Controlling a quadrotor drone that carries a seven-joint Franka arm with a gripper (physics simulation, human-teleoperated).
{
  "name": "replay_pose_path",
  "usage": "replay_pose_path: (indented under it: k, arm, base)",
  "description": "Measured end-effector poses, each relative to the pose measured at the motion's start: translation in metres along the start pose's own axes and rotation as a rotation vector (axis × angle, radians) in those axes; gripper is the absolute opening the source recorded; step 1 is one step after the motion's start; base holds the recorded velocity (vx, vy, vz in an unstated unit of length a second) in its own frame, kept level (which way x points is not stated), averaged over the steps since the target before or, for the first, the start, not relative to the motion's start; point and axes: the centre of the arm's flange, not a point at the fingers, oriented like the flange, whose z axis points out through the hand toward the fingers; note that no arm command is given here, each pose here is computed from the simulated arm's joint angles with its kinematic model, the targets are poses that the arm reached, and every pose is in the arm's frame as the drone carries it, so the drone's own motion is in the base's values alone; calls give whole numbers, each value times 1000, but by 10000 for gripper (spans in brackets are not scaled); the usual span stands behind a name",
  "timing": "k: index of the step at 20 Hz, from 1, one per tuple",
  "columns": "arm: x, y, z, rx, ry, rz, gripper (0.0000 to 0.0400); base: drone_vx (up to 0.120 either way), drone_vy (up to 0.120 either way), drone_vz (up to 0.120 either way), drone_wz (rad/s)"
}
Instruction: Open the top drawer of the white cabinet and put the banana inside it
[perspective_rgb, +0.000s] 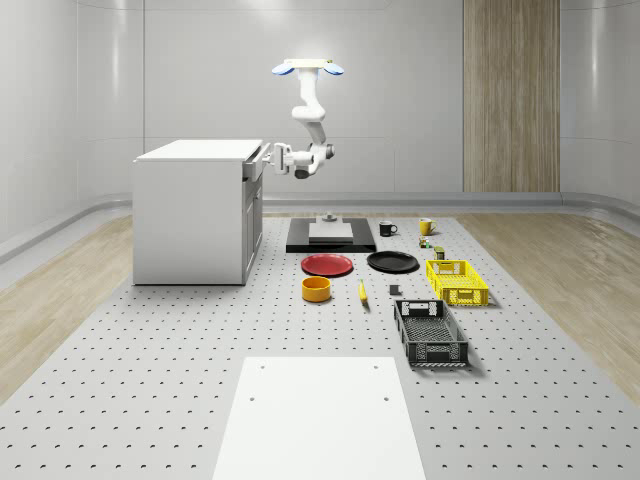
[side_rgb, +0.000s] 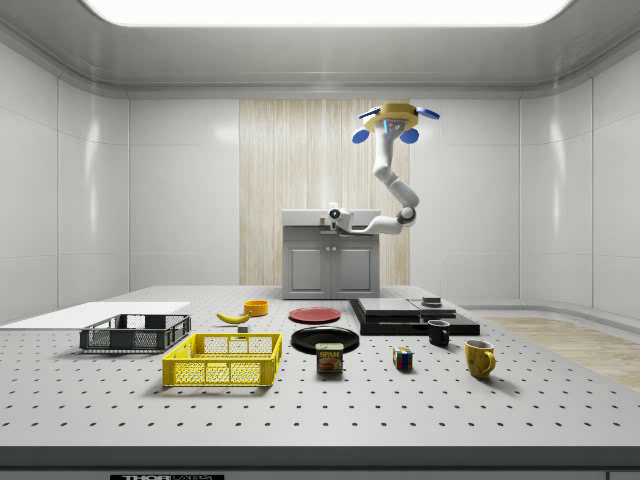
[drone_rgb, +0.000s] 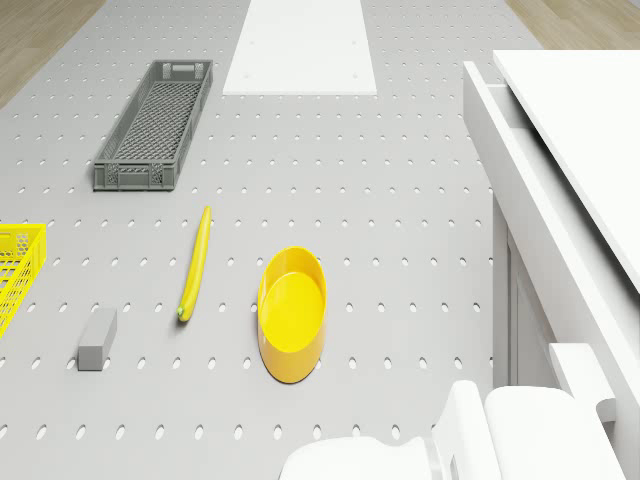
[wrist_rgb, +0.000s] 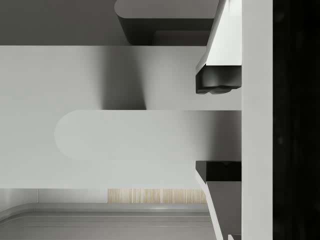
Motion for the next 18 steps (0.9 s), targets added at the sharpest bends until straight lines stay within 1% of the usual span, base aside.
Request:
replay_pose_path:
  k: [1,3,7,12,13,14,16,18]
  arm:
    - [5,2,0,4,-4,-30,144]
    - [3,2,-3,3,-3,-21,129]
    - [1,1,-11,-2,1,3,137]
    - [1,1,-31,-6,4,8,141]
    - [-5,-2,-36,-12,9,33,187]
    - [4,3,-41,-9,9,-11,169]
    - [3,2,-51,-6,6,-8,144]
    - [2,2,-61,-4,4,-4,129]
  base:
    - [0,0,0,0]
    - [0,0,0,0]
    - [0,0,0,0]
    - [0,0,0,0]
    - [0,0,0,0]
    - [0,0,0,0]
    - [0,0,0,0]
    - [0,0,0,0]
